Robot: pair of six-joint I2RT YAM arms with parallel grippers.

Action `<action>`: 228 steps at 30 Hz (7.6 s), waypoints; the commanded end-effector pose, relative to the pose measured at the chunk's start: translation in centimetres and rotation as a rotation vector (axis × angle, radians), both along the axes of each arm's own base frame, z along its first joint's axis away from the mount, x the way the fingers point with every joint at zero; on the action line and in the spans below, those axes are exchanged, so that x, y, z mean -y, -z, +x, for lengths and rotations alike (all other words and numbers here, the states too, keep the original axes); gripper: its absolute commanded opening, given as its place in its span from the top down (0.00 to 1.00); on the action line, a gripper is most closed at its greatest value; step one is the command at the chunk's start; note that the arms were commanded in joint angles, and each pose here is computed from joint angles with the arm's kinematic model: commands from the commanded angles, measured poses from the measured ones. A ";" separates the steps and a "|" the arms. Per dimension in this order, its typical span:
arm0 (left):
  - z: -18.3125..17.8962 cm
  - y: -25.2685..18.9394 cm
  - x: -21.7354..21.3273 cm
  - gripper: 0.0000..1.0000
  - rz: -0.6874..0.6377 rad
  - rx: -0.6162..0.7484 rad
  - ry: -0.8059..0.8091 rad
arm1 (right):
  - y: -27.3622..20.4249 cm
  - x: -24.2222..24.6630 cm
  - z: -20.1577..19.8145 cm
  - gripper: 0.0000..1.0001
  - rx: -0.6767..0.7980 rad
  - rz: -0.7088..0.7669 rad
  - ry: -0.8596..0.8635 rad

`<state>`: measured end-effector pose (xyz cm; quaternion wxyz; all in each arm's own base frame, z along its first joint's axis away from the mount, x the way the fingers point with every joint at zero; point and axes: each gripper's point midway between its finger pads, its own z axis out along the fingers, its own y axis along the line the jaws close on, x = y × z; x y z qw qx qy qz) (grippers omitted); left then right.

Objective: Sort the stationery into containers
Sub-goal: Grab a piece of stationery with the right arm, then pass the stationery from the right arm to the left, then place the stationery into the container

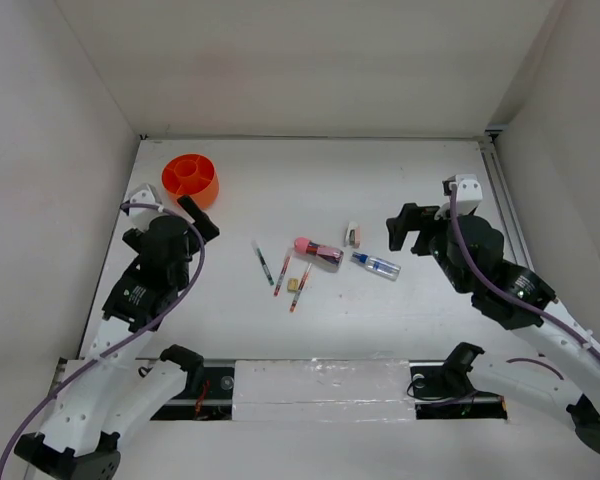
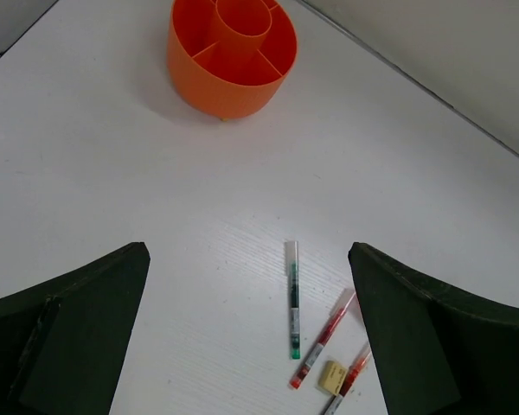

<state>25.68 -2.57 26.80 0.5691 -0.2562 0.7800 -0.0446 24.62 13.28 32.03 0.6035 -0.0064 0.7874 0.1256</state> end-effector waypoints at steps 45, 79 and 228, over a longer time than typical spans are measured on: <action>2.1 1.2 4.1 0.00 0.001 -0.077 0.200 | 24.5 -15.6 10.4 0.11 -0.484 -0.487 -0.745; 1.9 1.4 4.3 0.00 0.001 -0.079 0.220 | 24.9 -15.0 12.0 1.00 -0.493 -0.506 -0.657; 31.2 -0.5 -9.3 1.00 0.060 -0.151 -0.057 | -0.8 -8.6 -3.8 0.00 0.041 0.248 -0.420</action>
